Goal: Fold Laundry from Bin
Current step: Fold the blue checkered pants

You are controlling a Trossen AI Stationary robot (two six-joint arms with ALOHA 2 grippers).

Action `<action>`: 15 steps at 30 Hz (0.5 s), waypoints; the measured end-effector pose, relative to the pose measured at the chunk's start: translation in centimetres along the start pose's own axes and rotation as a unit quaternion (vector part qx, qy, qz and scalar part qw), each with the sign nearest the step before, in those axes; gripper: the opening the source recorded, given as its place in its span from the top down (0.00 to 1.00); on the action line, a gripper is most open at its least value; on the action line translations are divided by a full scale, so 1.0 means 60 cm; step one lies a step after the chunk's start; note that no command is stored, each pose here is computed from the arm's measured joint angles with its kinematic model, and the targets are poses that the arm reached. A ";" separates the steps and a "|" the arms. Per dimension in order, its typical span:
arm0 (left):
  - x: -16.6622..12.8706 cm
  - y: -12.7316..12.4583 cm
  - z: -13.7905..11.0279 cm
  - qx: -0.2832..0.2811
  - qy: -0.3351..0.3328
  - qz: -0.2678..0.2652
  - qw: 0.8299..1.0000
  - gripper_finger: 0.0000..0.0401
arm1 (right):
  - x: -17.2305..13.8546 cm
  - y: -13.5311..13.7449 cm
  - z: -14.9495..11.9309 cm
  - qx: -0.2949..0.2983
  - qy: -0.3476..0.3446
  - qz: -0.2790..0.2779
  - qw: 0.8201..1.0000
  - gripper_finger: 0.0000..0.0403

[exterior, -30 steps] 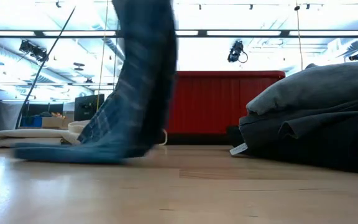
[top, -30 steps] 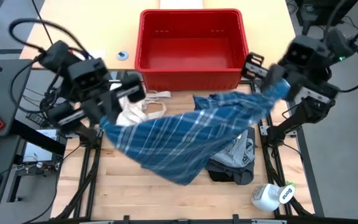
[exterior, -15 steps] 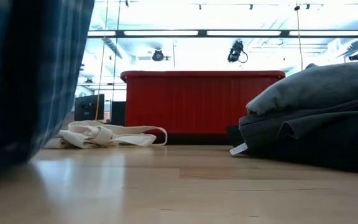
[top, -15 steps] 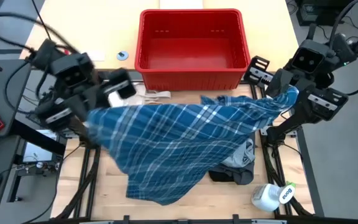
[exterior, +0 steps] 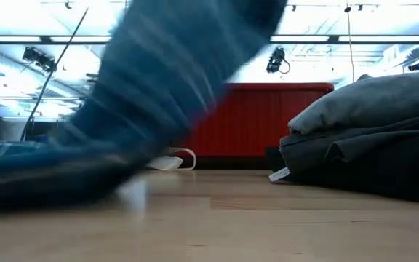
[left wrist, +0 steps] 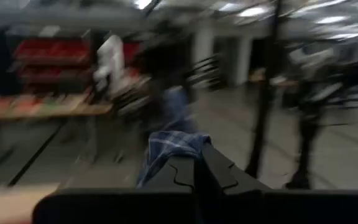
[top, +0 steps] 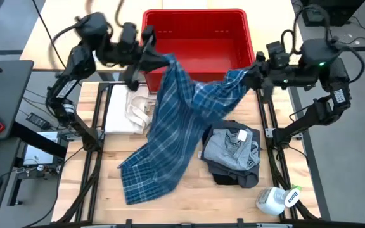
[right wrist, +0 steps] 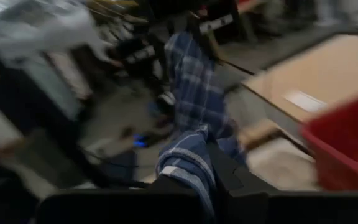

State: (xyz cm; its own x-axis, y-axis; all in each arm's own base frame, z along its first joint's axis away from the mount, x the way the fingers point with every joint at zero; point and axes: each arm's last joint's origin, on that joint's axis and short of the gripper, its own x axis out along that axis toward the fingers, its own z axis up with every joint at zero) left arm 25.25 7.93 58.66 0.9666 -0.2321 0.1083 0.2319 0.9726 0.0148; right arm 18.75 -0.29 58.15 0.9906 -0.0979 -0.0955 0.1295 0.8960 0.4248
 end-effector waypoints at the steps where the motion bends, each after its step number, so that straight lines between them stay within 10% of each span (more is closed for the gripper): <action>1: 0.002 0.016 -0.009 -0.008 0.014 0.015 1.000 0.99 | 0.001 -0.004 -0.004 -0.002 0.006 -0.022 1.000 0.97; 15: 0.072 0.165 -0.133 -0.038 0.121 0.076 0.989 0.99 | -0.005 -0.039 -0.027 -0.042 0.044 -0.204 0.977 0.97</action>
State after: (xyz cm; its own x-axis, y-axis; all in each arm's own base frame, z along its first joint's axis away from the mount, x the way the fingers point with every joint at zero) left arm 32.58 16.50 51.32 0.9866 -0.0883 -0.1375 0.0808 0.9950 -0.0595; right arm 18.08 -1.64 55.76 0.8491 -0.4204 -0.3199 0.5053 0.8229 0.2597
